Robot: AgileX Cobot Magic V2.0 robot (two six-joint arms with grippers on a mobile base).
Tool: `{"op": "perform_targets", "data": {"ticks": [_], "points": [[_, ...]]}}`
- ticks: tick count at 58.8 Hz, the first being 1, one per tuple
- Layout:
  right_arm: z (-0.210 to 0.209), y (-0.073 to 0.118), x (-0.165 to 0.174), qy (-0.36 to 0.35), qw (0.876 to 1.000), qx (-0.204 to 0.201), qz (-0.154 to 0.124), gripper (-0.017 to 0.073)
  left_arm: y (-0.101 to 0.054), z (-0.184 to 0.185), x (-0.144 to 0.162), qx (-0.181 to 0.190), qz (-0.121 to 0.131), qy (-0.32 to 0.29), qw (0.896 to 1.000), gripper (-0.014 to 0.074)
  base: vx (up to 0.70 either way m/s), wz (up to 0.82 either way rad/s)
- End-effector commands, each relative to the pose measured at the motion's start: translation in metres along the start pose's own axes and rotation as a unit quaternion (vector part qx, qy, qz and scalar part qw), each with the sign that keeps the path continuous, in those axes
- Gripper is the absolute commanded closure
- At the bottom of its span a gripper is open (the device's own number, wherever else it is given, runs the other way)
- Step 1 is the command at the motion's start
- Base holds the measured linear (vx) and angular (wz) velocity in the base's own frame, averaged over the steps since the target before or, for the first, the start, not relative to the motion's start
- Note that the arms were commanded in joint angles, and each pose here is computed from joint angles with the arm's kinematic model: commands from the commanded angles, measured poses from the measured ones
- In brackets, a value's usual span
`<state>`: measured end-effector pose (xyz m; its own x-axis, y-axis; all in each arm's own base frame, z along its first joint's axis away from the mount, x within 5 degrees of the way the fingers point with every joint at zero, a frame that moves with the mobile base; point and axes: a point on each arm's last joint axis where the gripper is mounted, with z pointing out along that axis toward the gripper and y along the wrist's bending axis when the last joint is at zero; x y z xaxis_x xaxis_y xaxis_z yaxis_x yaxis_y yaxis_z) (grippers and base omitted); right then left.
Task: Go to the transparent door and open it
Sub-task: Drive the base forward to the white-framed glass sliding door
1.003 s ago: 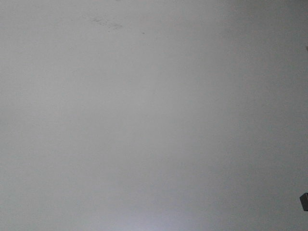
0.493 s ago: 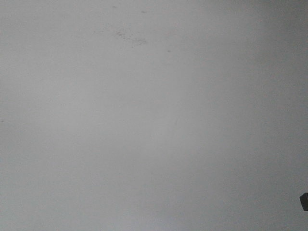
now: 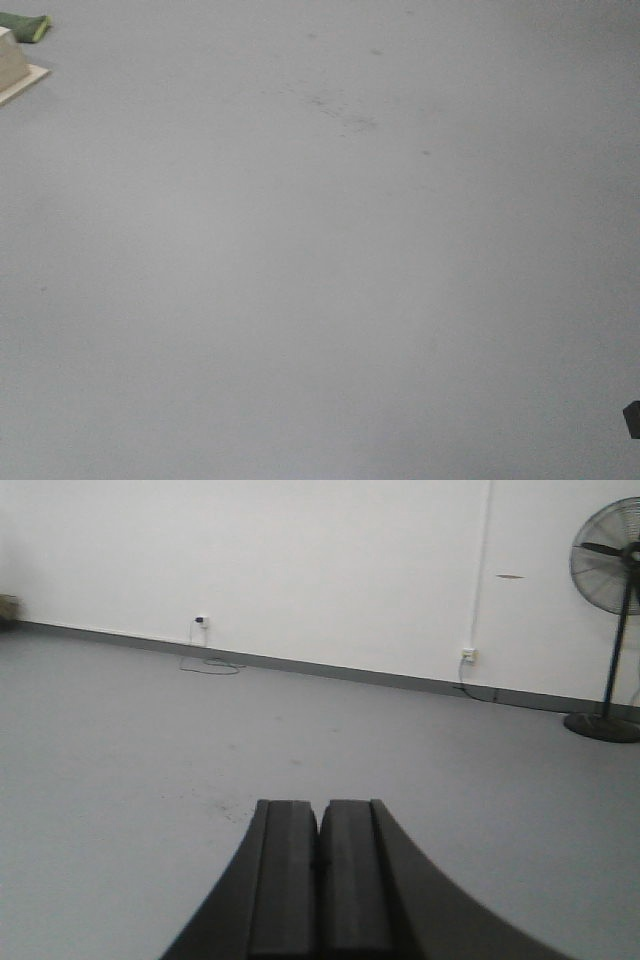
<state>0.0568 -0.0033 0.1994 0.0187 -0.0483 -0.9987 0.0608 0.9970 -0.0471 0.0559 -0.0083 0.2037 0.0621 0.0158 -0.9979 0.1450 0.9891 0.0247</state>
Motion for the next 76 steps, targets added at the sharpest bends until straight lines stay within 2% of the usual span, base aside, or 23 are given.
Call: {"op": "perform_targets", "data": {"ticks": [1,41,76], "points": [[-0.0008,-0.0007,-0.0032,-0.039,0.999,0.006,-0.007,0.0567,-0.0001,-0.0005,0.0001,0.0,-0.006,-0.034,0.999,0.0601,0.64,0.45],[-0.0008,-0.0007,-0.0032,-0.039,0.999,0.006,-0.007,0.0567,-0.0001,-0.0005,0.0001,0.0,-0.006,-0.034,0.999,0.0601,0.67,0.57],[-0.0008,-0.0007,-0.0032,-0.039,0.999,0.006,-0.007,0.0567,-0.0001,-0.0005,0.0001,0.0,-0.006,-0.034,0.999,0.0601,0.66,0.37]]}}
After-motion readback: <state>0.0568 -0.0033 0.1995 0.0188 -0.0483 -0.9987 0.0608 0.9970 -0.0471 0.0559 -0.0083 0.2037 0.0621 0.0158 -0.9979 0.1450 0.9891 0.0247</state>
